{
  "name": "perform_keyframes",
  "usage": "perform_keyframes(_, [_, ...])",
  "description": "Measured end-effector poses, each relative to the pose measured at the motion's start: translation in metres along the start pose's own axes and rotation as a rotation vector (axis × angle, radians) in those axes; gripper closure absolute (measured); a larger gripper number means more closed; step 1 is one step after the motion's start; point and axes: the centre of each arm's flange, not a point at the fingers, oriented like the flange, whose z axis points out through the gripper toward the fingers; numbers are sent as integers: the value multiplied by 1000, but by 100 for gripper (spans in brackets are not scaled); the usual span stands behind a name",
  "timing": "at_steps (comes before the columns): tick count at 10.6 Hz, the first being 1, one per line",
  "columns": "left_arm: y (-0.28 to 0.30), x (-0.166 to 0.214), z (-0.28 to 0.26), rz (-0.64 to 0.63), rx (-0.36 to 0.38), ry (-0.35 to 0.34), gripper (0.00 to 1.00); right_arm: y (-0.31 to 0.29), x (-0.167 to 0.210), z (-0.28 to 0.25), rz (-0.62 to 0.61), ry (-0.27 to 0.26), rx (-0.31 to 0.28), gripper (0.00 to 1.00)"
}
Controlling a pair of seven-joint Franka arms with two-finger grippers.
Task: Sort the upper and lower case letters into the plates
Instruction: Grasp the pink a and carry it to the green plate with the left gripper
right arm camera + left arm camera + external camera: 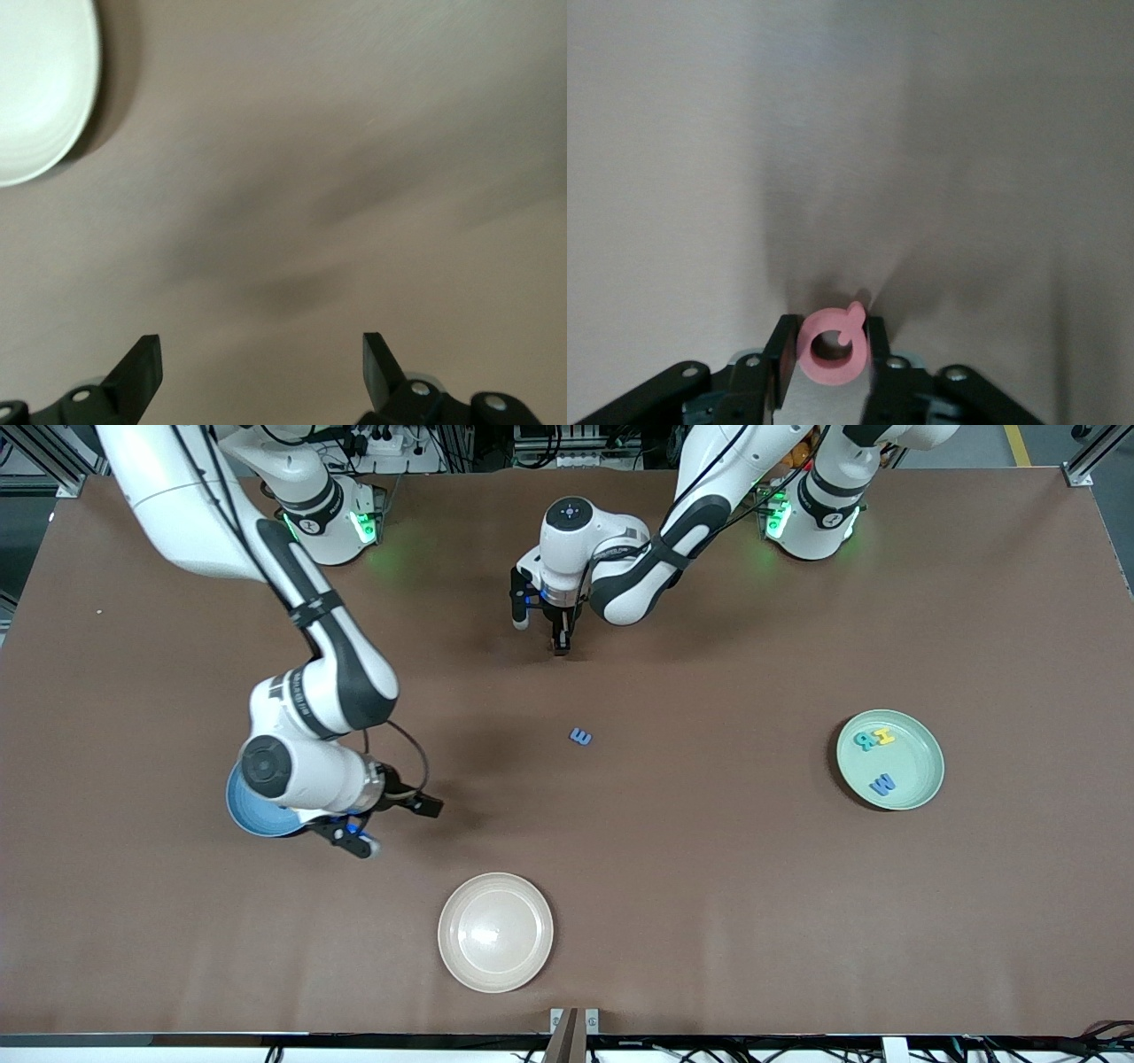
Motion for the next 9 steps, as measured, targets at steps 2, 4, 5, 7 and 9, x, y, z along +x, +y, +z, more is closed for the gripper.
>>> perform_keyframes(2, [-62,-23,-22,-120,68,-20,63,-16,-15,10,39,-6,-6,0])
perform_keyframes(4, [-148,-79,-73,-309,153,-96,63,-33,-24,30,70,-11,-7,0])
perform_keyframes(5, [-182,-111,-101,-392,197,-164,63,-42,-27,39,82,-11,-5,0])
perform_keyframes(7, [-235,-177,-146,-547,270,-275,64,-63,-40,56,111,6,22,0])
perform_keyframes(9, [-282,-256,-163,-707,294,-329,64,-92,-77,71,125,10,27,0])
